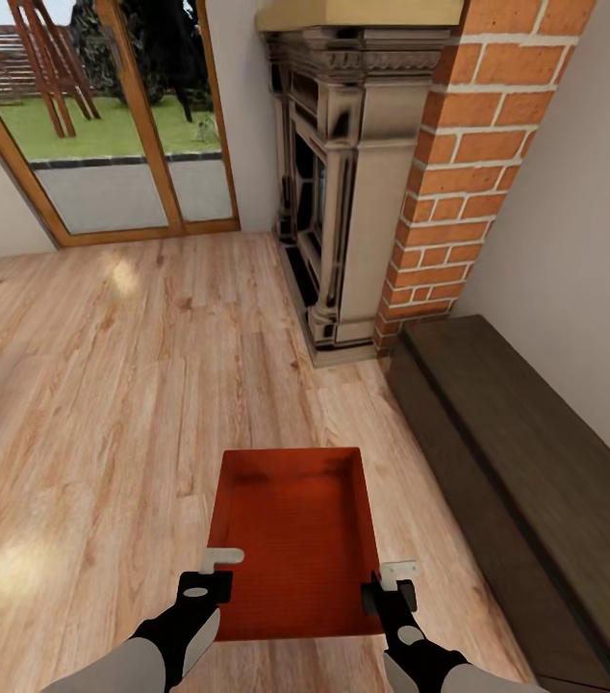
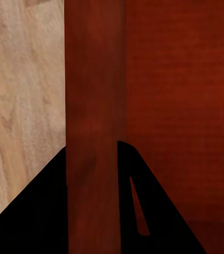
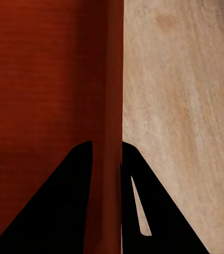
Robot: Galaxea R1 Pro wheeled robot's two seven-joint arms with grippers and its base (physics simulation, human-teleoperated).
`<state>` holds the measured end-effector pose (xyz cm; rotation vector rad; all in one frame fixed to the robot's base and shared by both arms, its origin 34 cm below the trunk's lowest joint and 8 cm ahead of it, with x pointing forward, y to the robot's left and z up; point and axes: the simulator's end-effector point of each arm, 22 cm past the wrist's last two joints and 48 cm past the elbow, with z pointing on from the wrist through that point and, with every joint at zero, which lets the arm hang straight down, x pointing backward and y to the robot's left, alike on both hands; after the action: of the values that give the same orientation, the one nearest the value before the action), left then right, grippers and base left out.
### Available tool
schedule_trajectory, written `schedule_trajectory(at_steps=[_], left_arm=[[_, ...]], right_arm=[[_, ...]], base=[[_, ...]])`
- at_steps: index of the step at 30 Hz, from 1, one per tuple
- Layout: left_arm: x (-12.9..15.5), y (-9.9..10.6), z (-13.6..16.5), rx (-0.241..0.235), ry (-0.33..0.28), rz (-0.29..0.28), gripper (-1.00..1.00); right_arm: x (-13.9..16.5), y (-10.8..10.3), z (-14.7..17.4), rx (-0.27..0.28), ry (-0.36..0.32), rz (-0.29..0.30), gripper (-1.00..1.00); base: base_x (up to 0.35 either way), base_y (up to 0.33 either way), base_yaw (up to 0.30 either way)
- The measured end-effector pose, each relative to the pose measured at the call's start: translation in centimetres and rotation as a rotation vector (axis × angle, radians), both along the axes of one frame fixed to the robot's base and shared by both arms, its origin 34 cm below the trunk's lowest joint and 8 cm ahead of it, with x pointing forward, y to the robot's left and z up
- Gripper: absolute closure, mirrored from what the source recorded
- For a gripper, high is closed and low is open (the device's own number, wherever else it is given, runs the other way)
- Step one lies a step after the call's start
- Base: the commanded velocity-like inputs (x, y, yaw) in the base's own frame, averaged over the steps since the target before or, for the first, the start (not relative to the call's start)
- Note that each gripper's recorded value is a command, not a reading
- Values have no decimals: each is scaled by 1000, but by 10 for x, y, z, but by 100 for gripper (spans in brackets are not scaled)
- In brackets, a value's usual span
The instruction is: Move the two storage containers from the living room to the garage. In the garage, place one container on the floor and stack the other container on top of it (either order is fine).
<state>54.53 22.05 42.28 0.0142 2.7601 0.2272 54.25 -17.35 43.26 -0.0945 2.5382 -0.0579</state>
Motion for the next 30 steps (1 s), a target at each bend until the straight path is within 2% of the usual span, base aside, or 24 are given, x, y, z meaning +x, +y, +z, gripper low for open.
schedule_trajectory(at_steps=[18,30], left_arm=[[1,-2,31,0,0,-1,100],[2,-2,31,0,-2,0,100]], right_arm=[[1,-1,30,6,1,-5,100],[1,-1,30,4,-1,-3,100]], base=[[0,0,0],[0,0,0]])
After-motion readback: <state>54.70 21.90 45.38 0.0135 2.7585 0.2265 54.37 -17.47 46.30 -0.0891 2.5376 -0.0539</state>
